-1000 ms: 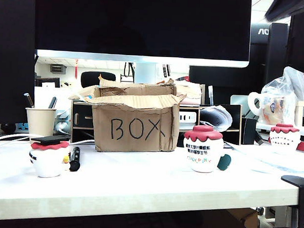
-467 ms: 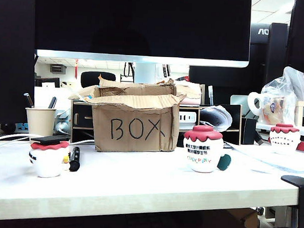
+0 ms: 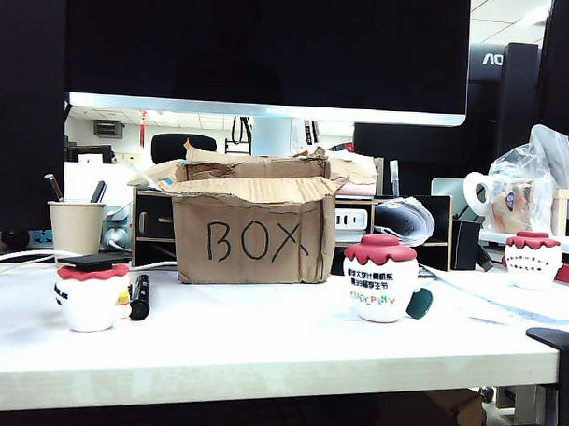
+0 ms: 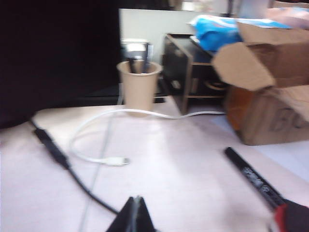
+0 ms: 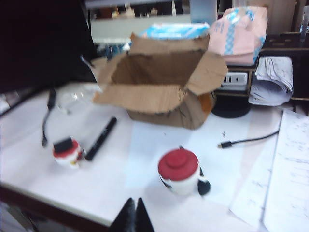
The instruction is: Put the doll that is least similar in color compared to the others into the paper box.
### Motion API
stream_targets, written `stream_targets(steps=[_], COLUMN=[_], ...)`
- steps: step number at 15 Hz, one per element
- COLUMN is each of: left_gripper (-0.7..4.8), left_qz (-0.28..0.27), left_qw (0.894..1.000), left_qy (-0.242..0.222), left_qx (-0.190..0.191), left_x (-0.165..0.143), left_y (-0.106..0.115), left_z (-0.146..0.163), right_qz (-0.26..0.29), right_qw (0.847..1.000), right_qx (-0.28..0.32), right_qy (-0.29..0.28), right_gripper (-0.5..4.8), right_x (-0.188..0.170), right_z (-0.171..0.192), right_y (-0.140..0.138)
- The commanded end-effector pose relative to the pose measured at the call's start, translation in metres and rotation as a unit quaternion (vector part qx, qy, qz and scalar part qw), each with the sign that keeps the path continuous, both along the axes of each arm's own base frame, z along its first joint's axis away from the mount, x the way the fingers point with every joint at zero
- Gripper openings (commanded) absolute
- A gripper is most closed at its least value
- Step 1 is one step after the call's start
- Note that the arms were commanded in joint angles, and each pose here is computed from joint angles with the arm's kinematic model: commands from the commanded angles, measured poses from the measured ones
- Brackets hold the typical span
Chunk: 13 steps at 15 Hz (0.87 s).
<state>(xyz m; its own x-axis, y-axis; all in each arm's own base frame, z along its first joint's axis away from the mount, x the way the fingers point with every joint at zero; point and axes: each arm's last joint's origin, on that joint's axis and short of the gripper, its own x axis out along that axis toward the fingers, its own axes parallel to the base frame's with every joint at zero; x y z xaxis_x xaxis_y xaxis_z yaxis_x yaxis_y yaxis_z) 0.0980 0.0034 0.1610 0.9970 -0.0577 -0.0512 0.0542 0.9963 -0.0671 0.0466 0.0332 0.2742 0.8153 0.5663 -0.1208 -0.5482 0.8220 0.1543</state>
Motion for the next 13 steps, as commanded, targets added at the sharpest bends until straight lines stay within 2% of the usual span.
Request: stream_targets(steps=[1, 4, 7, 13], left_gripper=[-0.05, -0.05, -0.05, -0.05], left_qz=[0.031, 0.034, 0.034, 0.033], left_qw=[0.999, 0.999, 0.999, 0.999], left_qy=[-0.016, -0.015, -0.015, -0.015], left_qx=[0.002, 0.002, 0.002, 0.002], left_x=[-0.001, -0.001, -0.001, -0.001], left_y=[0.006, 0.007, 0.007, 0.007], left_z=[0.003, 0.003, 0.003, 0.003], right_qz=[0.017, 0.008, 0.012, 0.014], right_qw=[0.999, 0.999, 0.997, 0.998], right_qx=[0.023, 0.024, 0.044, 0.041], right_qy=[-0.018, -0.022, -0.055, -0.051], right_gripper=[-0.06, -0.06, -0.06, -0.06], right_x=[-0.001, -0.001, 0.004, 0.013], right_z=[0.006, 0.006, -0.004, -0.026], right_y=[0.001, 0.000, 0.004, 0.011])
